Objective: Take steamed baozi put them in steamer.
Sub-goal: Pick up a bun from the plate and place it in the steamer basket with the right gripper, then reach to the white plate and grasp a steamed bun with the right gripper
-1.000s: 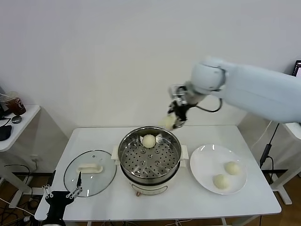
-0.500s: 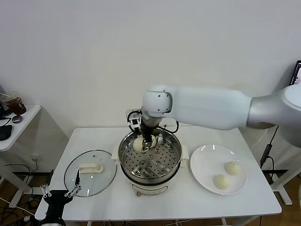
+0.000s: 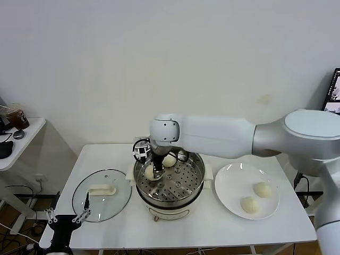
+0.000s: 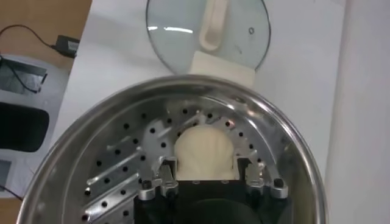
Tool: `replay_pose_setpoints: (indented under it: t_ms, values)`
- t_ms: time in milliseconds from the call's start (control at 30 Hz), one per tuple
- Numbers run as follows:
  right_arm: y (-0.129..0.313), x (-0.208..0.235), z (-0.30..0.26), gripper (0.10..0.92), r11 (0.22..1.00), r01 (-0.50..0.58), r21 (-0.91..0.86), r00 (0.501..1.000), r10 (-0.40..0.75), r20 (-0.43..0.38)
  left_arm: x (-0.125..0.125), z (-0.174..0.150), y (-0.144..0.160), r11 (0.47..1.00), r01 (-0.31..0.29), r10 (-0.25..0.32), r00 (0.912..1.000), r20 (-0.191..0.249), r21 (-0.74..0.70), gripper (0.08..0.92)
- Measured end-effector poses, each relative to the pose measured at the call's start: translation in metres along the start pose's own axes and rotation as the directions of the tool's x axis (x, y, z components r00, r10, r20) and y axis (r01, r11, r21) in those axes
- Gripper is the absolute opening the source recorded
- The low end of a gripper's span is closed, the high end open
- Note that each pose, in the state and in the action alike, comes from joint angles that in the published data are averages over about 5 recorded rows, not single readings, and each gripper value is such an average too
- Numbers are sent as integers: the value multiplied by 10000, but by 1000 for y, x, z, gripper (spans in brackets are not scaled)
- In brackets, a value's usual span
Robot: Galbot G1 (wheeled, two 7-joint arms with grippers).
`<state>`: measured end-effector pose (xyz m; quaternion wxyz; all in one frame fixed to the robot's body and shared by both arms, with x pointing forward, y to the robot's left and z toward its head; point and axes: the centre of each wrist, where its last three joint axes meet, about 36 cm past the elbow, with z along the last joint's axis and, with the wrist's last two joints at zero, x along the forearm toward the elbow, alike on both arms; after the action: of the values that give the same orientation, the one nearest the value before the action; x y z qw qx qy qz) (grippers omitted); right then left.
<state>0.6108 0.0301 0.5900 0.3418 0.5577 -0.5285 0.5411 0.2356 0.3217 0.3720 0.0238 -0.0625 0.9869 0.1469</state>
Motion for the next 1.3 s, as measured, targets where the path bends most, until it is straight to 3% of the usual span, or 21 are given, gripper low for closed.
replay_pose_setpoints:
  t_ms: [333,600,900,1100,1300]
  values:
    - [-2,1,4,809,9998,-31,-215,9997,36,233,-2,-3,-2,10000,-15,15,9999,115,31,823]
    - [-11,61,40,823,9999,-59,112,9997,57,225,-4,-6,-1,10000,-60,59,9998,197,47,823]
    - [14,124,142,823,9972,322,671,9988,-296,-389,-10,-4,0,9998,-197,196,9995,265,47,823]
    - [48,138,223,823,9973,523,519,9952,-477,-855,-14,-3,-3,9995,-301,299,9991,285,57,823]
    - [84,125,285,823,9973,725,123,9898,-705,-1240,-15,0,-3,9996,-285,284,9994,222,50,823]
